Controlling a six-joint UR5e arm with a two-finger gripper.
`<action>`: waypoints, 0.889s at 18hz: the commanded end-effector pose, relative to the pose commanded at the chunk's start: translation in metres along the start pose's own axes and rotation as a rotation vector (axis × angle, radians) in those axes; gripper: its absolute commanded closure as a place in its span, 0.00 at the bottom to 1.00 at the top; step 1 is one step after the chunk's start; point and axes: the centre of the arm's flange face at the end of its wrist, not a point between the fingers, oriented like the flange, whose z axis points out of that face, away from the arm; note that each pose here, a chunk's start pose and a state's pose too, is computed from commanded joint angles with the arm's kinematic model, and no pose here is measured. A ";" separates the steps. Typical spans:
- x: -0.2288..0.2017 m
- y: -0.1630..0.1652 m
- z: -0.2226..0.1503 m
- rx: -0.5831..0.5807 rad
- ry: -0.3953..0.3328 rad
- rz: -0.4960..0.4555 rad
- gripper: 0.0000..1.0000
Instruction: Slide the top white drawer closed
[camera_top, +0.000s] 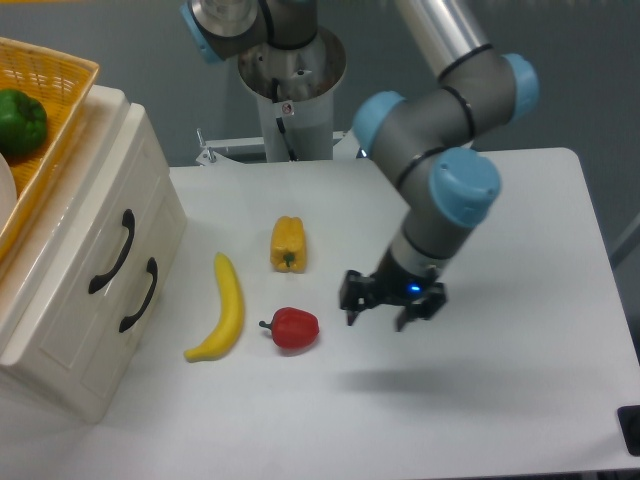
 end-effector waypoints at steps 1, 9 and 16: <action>-0.009 0.001 -0.003 0.015 -0.011 0.007 0.00; -0.100 0.032 -0.016 0.034 -0.068 0.377 0.00; -0.160 0.052 0.001 -0.212 -0.180 0.692 0.00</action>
